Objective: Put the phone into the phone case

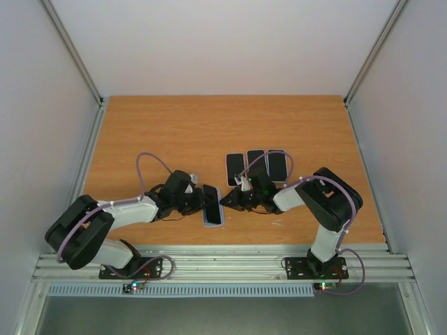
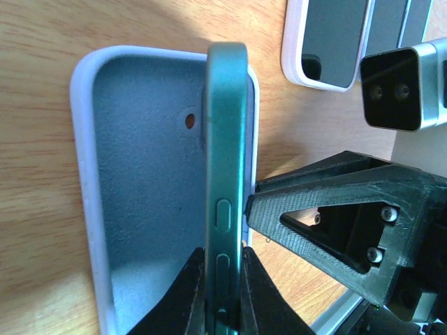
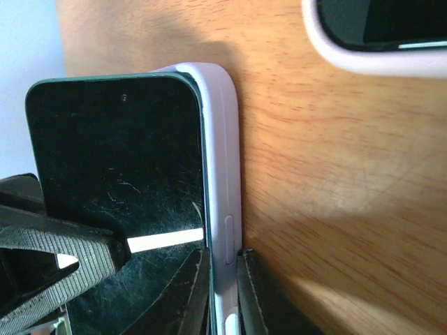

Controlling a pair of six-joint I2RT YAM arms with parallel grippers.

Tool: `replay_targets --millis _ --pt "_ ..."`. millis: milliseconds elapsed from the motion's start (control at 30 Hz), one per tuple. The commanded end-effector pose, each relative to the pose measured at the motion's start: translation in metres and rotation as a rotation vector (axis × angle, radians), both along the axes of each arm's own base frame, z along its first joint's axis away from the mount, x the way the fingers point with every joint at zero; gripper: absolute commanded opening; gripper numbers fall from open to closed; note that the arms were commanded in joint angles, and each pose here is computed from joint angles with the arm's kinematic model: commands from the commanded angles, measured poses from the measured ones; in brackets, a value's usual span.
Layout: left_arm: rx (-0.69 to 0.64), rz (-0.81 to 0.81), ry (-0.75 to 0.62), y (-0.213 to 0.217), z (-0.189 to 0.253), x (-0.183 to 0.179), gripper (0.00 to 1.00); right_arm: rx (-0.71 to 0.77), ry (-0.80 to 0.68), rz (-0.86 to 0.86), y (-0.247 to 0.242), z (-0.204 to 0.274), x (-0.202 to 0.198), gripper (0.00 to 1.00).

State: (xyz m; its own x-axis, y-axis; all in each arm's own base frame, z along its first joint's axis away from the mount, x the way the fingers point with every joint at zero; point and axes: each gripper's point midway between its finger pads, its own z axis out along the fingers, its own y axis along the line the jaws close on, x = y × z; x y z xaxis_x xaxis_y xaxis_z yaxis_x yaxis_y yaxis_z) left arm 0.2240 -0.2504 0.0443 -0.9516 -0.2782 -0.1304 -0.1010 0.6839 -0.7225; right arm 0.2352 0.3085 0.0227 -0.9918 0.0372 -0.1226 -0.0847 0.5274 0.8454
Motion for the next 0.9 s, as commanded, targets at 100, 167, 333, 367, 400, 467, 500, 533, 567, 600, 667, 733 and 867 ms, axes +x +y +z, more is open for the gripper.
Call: replay_targets --millis 100,167,333,367,400,467,500,533,567,600,667,733,867 --pt "-0.045 0.026 -0.014 -0.015 -0.001 0.009 0.01 0.009 0.009 0.01 0.009 -0.002 -0.003 0.1" --pt "-0.038 0.039 -0.005 -0.017 -0.005 0.01 0.01 0.014 0.012 0.006 0.01 -0.002 -0.003 0.1" --pt "0.034 0.067 0.043 -0.007 -0.023 0.006 0.19 0.025 0.01 -0.004 0.009 0.001 -0.003 0.11" --pt "0.06 0.071 0.053 -0.003 -0.026 0.004 0.24 0.026 0.007 -0.005 0.009 0.002 -0.004 0.12" --pt "0.094 0.073 0.067 0.003 -0.029 0.002 0.29 0.026 0.004 -0.005 0.008 0.003 -0.004 0.12" --pt "0.139 0.078 0.057 0.01 -0.027 0.002 0.34 0.022 0.0 -0.004 0.007 0.003 -0.004 0.13" --pt "0.176 0.08 0.065 0.015 -0.027 0.0 0.39 0.02 -0.001 -0.005 0.007 0.004 -0.004 0.13" --pt "0.211 0.078 0.064 0.021 -0.025 -0.001 0.44 0.019 -0.001 -0.004 0.007 0.003 -0.004 0.13" --pt "0.249 0.079 0.074 0.027 -0.024 -0.004 0.48 0.02 -0.003 -0.004 0.007 0.004 -0.004 0.13" --pt "0.272 0.074 0.068 0.03 -0.021 -0.004 0.52 0.021 -0.001 -0.004 0.008 0.003 -0.003 0.13" --pt "0.303 0.073 0.055 0.035 -0.012 -0.003 0.6 0.025 -0.003 -0.001 0.008 0.005 -0.003 0.13" --pt "0.334 0.074 0.048 0.041 -0.005 -0.004 0.67 0.026 -0.004 -0.002 0.008 0.005 -0.003 0.13" --pt "0.377 0.069 0.043 0.048 0.006 -0.006 0.74 0.02 -0.009 0.0 0.007 0.005 -0.004 0.14"
